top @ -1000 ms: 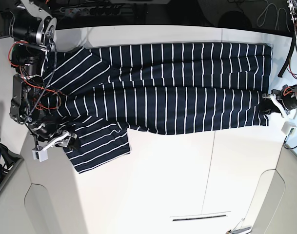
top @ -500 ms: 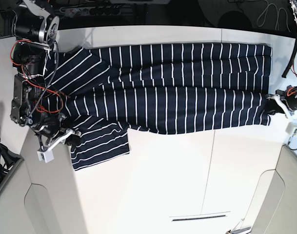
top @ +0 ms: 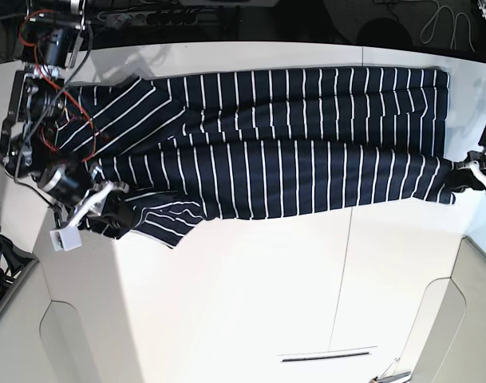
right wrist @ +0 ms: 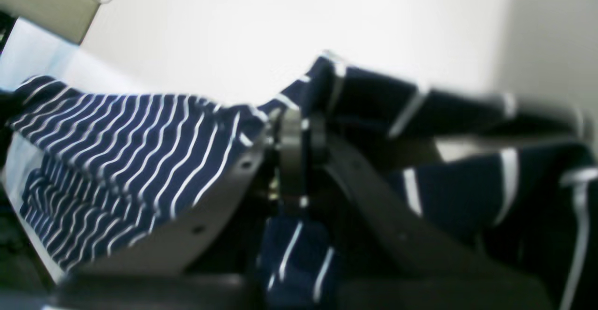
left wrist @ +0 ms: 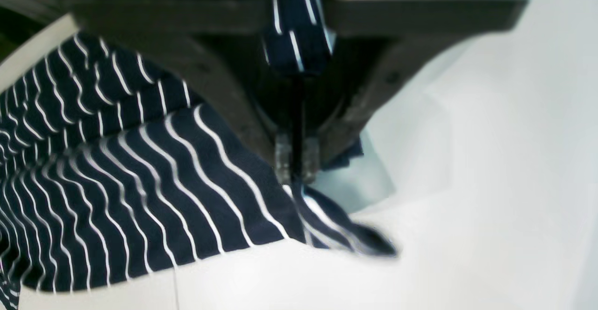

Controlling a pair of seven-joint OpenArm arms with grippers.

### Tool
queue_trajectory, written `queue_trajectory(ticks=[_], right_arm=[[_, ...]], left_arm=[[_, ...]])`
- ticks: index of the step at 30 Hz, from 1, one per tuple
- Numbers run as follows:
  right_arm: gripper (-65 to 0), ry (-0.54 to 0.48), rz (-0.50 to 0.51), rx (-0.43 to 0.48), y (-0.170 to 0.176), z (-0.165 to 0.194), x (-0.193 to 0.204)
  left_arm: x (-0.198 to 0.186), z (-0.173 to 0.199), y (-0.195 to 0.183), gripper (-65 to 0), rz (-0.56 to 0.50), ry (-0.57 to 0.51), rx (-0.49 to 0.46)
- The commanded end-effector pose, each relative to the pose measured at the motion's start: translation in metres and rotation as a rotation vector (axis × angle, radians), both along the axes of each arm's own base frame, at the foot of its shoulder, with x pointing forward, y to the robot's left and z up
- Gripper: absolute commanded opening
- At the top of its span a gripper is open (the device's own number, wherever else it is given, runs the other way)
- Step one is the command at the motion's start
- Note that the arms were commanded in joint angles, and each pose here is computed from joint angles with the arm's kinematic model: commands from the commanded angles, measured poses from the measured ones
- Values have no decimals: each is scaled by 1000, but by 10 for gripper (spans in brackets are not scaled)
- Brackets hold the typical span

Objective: Fold the T-shirt properly
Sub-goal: 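Lift the side edges and fold the shirt lengthwise toward the shoulder edge, then lay the folded strip down and release both grippers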

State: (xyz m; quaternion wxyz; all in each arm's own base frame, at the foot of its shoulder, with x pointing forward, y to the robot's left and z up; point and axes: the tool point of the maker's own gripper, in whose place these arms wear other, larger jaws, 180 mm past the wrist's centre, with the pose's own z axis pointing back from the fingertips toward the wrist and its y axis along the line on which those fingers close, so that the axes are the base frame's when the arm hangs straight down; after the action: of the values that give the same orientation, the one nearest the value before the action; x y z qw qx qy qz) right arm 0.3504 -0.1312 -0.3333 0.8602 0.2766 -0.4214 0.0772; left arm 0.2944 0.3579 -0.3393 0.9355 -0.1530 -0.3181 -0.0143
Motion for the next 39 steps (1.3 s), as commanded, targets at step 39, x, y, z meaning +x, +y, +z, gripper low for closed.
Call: queue_trajectory(ticks=[39], right_arm=[[-650, 19, -74, 0, -40, 18, -115]], left_arm=[[-82, -13, 15, -650, 4, 184, -23]])
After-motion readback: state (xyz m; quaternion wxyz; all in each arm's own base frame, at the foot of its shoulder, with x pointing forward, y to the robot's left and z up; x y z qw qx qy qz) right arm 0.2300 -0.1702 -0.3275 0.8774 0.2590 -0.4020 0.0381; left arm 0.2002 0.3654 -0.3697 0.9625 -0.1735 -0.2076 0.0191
